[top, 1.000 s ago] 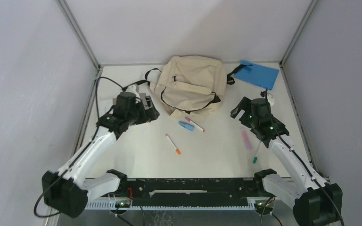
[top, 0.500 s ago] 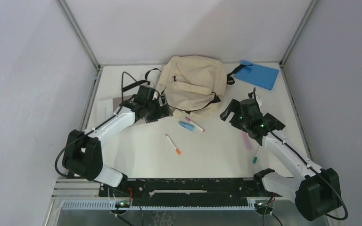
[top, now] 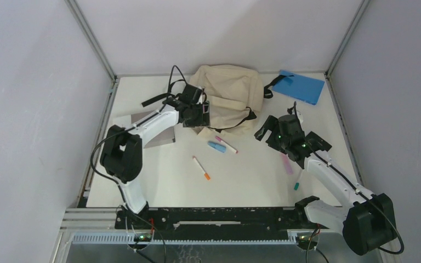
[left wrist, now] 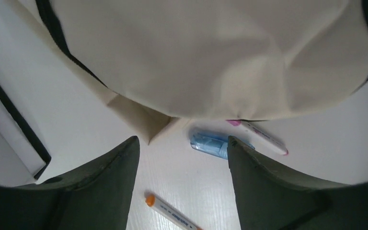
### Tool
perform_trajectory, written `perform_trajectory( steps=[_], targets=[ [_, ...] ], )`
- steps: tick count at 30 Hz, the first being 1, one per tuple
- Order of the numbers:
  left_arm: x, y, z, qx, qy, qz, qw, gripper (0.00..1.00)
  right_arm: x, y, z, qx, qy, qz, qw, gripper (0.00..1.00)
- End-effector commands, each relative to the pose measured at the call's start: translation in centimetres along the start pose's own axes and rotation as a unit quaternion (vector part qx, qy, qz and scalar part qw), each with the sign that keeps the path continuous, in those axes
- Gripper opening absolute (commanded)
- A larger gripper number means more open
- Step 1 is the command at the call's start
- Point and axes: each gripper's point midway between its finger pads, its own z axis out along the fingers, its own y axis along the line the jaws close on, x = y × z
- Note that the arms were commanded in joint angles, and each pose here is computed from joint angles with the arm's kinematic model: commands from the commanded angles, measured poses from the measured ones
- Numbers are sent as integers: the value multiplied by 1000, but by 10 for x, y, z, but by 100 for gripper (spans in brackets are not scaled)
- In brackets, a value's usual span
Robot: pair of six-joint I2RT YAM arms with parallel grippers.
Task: Pack the student bag
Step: Adjust the student bag at the center of the board.
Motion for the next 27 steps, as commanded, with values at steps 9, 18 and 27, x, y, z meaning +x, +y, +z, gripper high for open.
perform_trajectory(
  steps=[9, 18, 27],
  targets=[
    [3, -16, 30, 53, 9, 42, 998, 53, -16, 0, -14, -17, -26, 4, 1000, 99],
    [20, -13, 48, 57, 32, 31, 997, 53, -36, 27, -24, -92, -52, -4, 994, 100],
    [26, -10, 46, 60, 26, 16, 998, 11, -55, 57, 19, -52, -4, -34, 998, 98]
  ],
)
